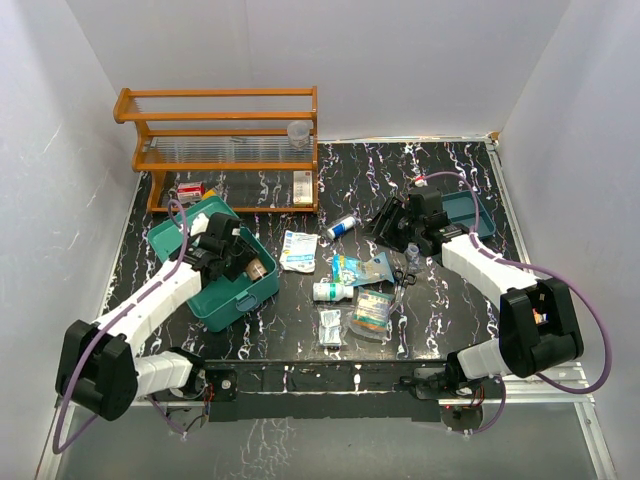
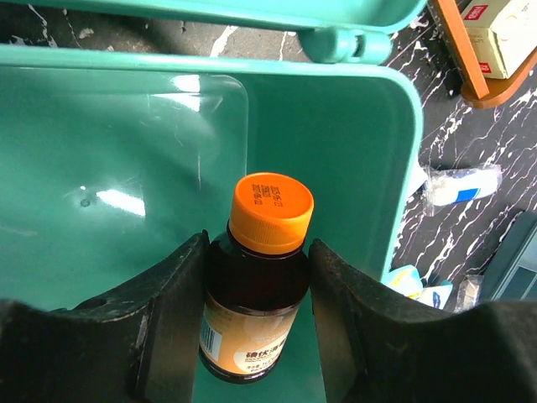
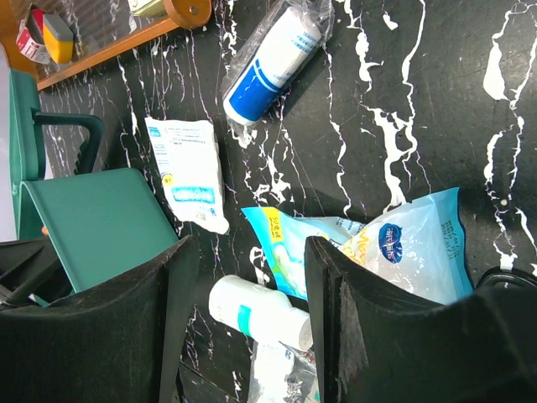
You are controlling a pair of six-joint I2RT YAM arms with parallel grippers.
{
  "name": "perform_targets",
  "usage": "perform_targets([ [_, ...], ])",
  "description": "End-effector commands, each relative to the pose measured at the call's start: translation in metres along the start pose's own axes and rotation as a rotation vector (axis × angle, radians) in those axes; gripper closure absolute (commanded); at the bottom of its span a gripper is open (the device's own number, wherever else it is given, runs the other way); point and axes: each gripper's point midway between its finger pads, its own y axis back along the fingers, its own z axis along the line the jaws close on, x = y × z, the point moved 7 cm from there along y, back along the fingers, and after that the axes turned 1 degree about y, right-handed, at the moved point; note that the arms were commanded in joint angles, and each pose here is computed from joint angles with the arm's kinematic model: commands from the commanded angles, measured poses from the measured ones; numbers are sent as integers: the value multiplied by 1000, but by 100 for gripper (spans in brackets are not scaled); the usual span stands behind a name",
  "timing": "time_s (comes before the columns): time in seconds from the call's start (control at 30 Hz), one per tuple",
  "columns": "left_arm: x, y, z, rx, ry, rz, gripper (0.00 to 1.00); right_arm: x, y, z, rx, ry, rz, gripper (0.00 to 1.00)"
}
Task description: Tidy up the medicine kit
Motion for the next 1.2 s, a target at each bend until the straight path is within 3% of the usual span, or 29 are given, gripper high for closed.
perform_targets([
  [0.0, 3, -9, -5, 44, 62, 7, 63, -18, 4, 20, -59, 24, -83, 49],
  [0.47, 30, -47, 7, 13, 23, 133, 60, -20, 8, 28, -119, 67, -111, 51],
  [0.63, 34, -49, 8, 19, 17, 162, 54, -22, 9, 31, -125, 70, -118, 50],
  [0.9, 43, -46, 13, 46, -35, 240, 35, -21, 10, 27, -101, 72, -123, 49],
  [1.17, 26, -26, 3, 41, -91, 186, 28, -24, 10, 29, -93, 91, -134, 48],
])
